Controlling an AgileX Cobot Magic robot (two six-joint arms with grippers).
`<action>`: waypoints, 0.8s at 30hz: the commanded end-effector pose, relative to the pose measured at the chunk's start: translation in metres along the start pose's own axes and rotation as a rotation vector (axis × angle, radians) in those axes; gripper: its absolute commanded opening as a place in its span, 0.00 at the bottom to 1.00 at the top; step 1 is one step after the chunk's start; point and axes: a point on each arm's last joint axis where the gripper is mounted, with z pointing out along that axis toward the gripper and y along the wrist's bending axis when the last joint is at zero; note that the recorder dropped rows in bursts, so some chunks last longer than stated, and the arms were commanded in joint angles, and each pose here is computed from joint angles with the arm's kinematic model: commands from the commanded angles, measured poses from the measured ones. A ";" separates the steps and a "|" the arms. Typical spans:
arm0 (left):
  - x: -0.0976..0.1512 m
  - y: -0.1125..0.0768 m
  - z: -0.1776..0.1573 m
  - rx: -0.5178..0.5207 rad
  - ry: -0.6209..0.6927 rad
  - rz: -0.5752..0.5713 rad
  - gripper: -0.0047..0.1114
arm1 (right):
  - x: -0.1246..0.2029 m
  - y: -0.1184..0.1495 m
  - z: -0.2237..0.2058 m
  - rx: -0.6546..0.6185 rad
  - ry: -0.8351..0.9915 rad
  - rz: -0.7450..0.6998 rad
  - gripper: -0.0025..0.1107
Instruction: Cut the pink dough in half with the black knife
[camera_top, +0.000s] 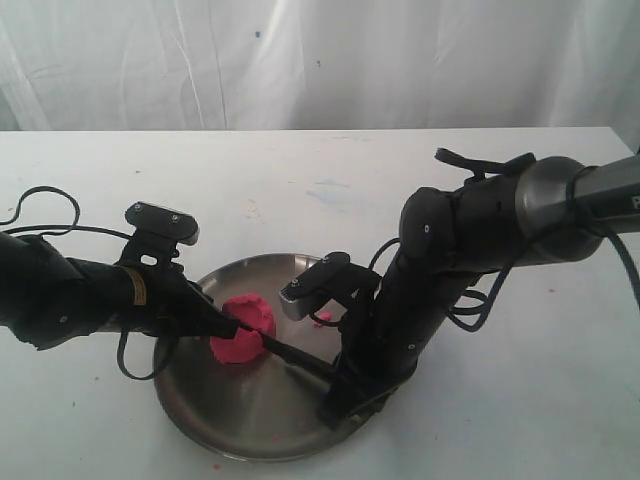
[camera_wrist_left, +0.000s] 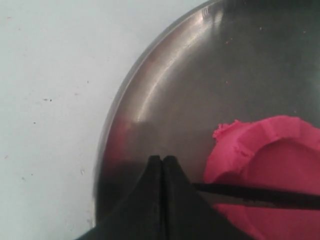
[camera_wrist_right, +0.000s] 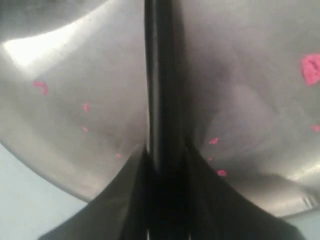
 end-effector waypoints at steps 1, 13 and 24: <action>0.005 0.001 0.001 -0.009 0.037 -0.002 0.04 | 0.001 -0.002 0.010 -0.011 0.019 0.008 0.02; 0.005 0.001 0.001 -0.009 0.037 -0.002 0.04 | 0.002 -0.002 0.014 -0.018 0.026 0.019 0.02; 0.005 0.001 0.001 -0.009 0.035 -0.002 0.04 | 0.002 -0.002 0.014 -0.018 0.026 0.019 0.02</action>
